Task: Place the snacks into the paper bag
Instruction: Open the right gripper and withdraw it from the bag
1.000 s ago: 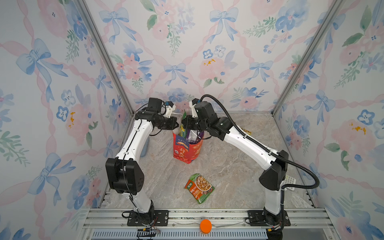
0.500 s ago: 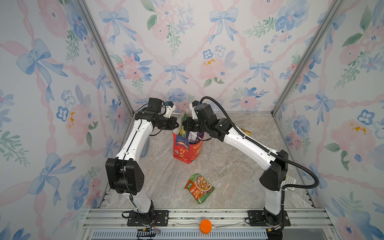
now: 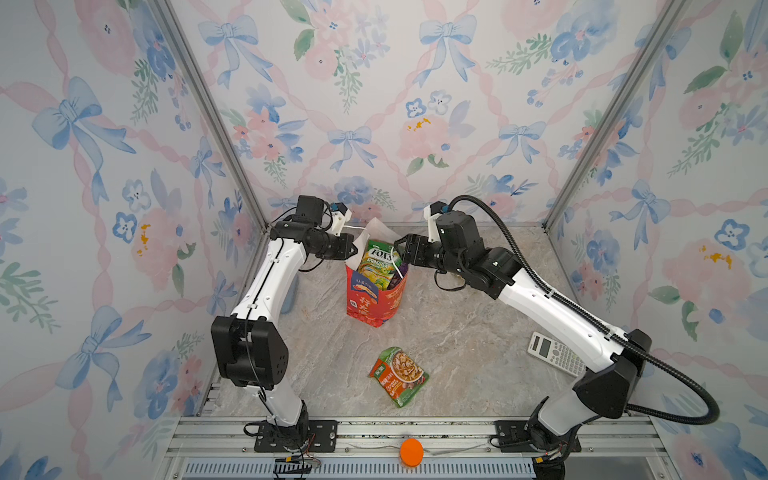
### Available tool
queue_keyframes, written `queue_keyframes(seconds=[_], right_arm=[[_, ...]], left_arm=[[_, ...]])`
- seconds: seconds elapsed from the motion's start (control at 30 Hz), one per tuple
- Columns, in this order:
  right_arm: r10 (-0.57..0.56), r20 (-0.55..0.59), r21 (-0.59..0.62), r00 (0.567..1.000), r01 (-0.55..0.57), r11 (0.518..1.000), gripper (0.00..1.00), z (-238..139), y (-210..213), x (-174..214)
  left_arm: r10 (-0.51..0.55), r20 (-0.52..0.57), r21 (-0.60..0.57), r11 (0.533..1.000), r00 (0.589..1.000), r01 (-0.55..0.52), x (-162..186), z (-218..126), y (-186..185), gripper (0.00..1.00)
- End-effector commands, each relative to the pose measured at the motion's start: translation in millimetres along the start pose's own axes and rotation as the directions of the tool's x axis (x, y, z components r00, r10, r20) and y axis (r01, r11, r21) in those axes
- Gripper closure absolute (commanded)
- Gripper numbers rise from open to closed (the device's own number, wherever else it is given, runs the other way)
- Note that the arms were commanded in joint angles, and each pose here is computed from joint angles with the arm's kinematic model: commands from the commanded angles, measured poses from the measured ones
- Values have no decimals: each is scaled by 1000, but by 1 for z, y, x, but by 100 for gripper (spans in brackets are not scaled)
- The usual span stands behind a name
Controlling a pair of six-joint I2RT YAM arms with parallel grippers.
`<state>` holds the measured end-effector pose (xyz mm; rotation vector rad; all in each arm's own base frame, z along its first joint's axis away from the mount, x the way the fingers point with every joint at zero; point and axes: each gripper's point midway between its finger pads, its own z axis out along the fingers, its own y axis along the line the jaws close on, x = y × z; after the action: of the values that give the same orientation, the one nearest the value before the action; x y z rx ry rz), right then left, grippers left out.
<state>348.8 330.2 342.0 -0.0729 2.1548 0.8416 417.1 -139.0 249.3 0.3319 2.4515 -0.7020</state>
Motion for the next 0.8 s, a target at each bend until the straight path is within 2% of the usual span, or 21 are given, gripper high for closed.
queue_keyframes(seconds=[0.0, 0.3, 0.5, 0.77], right_arm=[[-10, -18, 65, 1000, 12, 998, 25, -10, -21, 11], [5, -65, 175, 998, 6, 985, 14, -33, -64, 47], [27, -89, 289, 996, 0, 957, 8, -49, -102, 71], [84, -234, 335, 969, -1, 942, 7, -43, -134, 129]], left_arm=[[-31, -56, 3, 1000, 998, 31, 15, 8, 5, 100], [-31, -57, 6, 999, 998, 31, 15, 8, 4, 100], [-28, -54, 9, 1000, 998, 29, 15, 7, 3, 100], [-30, -56, 9, 999, 998, 31, 15, 8, 4, 100]])
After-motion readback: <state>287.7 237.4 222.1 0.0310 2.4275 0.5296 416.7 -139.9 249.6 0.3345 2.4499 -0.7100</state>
